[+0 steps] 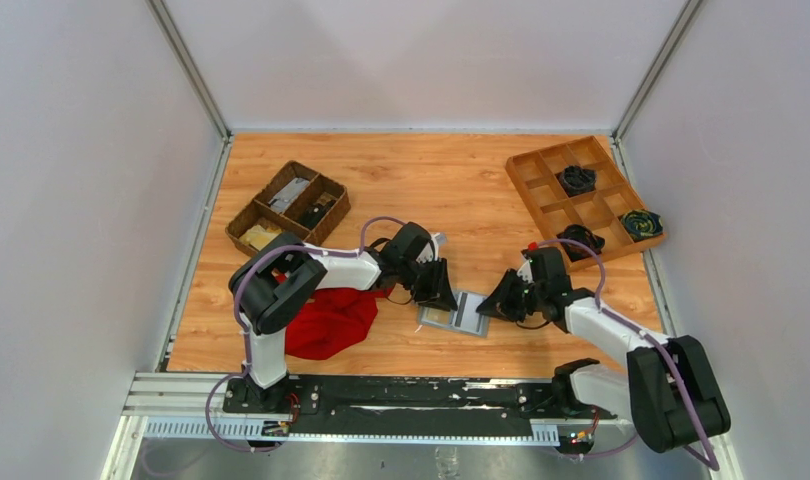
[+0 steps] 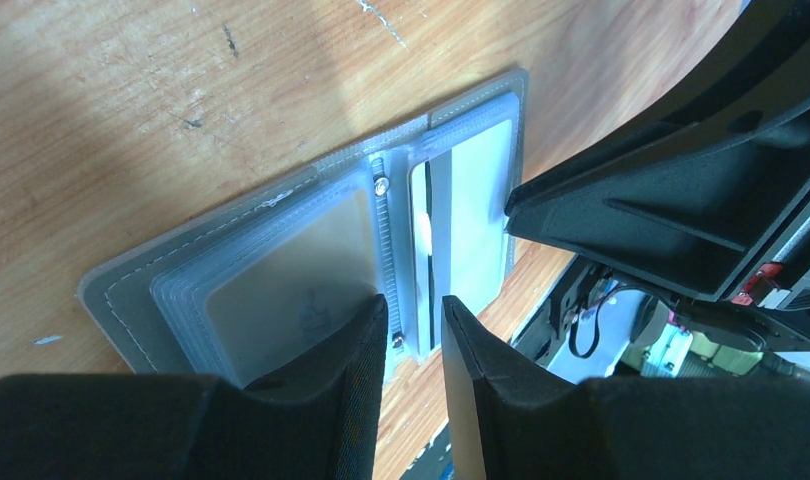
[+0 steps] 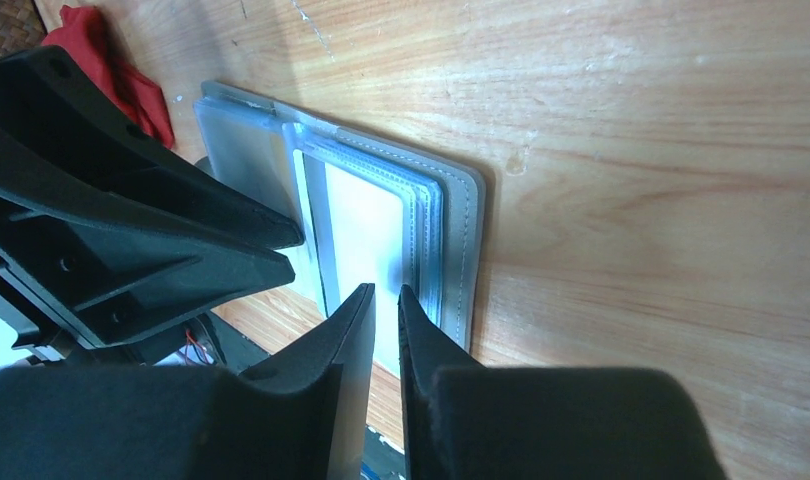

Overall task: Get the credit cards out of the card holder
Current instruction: Remove the credit card from the card holder.

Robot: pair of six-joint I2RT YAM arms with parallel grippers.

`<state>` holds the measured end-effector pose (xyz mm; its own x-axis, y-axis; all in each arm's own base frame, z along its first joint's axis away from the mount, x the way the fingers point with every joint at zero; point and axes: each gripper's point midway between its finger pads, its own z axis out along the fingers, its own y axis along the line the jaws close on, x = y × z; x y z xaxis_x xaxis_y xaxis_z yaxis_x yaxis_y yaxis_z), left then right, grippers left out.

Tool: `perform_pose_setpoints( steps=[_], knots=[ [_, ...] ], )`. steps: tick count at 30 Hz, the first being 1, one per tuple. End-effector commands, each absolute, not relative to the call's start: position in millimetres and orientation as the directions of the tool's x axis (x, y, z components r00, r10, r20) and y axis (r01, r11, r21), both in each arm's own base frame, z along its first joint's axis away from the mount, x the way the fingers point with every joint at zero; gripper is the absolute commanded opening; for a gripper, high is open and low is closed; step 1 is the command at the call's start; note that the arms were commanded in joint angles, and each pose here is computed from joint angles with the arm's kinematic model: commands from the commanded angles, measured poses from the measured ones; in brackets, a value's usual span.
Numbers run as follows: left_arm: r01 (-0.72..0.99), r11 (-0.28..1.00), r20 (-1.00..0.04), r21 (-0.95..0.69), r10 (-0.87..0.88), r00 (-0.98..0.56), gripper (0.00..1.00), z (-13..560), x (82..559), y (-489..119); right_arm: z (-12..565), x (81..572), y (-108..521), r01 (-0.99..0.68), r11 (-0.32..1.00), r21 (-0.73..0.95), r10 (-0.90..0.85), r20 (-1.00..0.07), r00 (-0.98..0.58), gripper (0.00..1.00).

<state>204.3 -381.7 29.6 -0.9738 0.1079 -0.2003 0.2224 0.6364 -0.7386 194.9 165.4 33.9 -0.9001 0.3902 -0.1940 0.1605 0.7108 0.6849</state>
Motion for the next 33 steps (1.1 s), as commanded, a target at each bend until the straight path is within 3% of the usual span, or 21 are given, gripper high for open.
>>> perform_pose_setpoints(
  steps=[1, 33],
  knots=[
    [0.204, 0.694, -0.175, -0.691, 0.113, -0.978, 0.33, 6, 203, -366, 24, 190, 162, 0.182, 0.711, 0.680, 0.393, -0.169, -0.904, 0.18],
    [0.189, 0.686, -0.163, -0.702, 0.104, -0.981, 0.27, 2, 204, -367, 14, 191, 178, 0.182, 0.652, 0.736, 0.373, -0.103, -0.922, 0.16]
  ],
)
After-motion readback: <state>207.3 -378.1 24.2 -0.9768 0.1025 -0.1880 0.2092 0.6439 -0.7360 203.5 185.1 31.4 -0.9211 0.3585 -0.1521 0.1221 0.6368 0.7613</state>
